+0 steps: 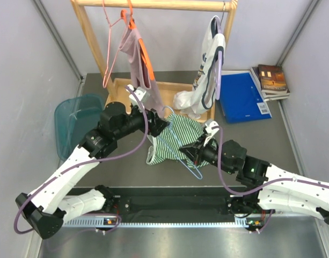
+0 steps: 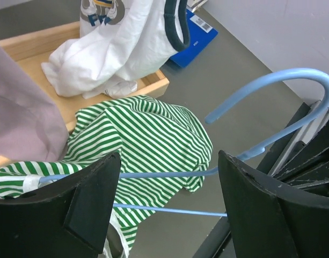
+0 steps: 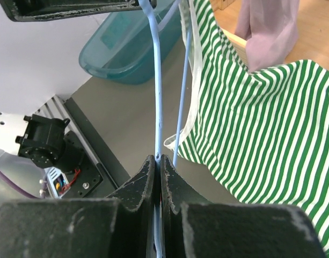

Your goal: Place the tank top on the hanger

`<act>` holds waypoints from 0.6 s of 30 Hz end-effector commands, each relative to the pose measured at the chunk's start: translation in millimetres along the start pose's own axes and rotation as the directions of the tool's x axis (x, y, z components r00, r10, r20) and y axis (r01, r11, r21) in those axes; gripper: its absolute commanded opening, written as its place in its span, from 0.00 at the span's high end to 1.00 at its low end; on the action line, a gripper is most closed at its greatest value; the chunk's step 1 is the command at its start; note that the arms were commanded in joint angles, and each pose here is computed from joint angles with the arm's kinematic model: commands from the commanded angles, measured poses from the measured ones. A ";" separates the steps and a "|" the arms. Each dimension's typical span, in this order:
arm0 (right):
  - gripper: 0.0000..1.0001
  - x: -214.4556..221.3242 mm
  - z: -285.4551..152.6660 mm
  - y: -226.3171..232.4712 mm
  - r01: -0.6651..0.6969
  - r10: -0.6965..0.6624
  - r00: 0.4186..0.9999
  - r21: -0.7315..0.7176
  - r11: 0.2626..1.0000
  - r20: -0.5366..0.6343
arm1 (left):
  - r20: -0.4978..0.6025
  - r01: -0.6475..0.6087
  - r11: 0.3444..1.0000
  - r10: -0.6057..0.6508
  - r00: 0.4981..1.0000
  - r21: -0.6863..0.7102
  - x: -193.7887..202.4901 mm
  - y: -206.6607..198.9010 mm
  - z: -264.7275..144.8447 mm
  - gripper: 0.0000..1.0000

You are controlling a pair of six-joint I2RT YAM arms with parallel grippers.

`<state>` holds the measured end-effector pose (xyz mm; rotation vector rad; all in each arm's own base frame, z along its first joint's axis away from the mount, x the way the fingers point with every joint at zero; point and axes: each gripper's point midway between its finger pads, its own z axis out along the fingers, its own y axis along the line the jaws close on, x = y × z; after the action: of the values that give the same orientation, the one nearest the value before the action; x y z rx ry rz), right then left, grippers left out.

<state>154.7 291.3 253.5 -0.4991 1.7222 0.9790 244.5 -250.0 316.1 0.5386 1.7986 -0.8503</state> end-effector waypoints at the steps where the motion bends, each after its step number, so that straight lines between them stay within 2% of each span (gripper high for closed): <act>1: 1.00 -36.7 2.3 15.4 -0.032 0.037 0.991 -0.038 0.999 0.131 | 0.032 -0.057 0.996 0.055 0.998 0.068 -3.3 -17.9 3.9 0.22; 4: 1.00 -39.0 0.0 12.3 -0.040 0.043 0.989 -0.022 0.999 0.142 | 0.036 -0.088 0.993 0.091 0.995 -0.080 -4.7 8.3 -3.2 0.17; 6: 1.00 -41.4 -3.4 9.0 -0.043 0.043 0.987 -0.007 0.999 0.152 | 0.036 -0.095 0.970 0.106 0.994 -0.225 -6.2 33.0 -13.8 0.13; 8: 1.00 -42.4 -5.9 8.5 -0.043 0.043 0.987 -0.007 0.999 0.156 | 0.032 -0.103 0.944 0.119 0.992 -0.312 -6.5 47.8 -23.1 0.07; 13: 1.00 -51.3 -13.6 7.8 0.006 -0.005 0.986 -0.009 1.000 0.166 | -0.021 -0.162 0.923 0.165 0.986 -0.349 7.3 56.3 -43.8 0.03; 18: 1.00 -61.3 -24.1 14.3 0.082 -0.072 0.985 -0.063 0.995 0.159 | -0.026 -0.230 0.931 0.232 0.972 -0.283 7.4 43.4 -61.0 0.02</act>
<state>158.6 276.9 272.2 -0.4775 1.6535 0.9545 246.6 -185.4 304.0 0.4692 1.8107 -0.4572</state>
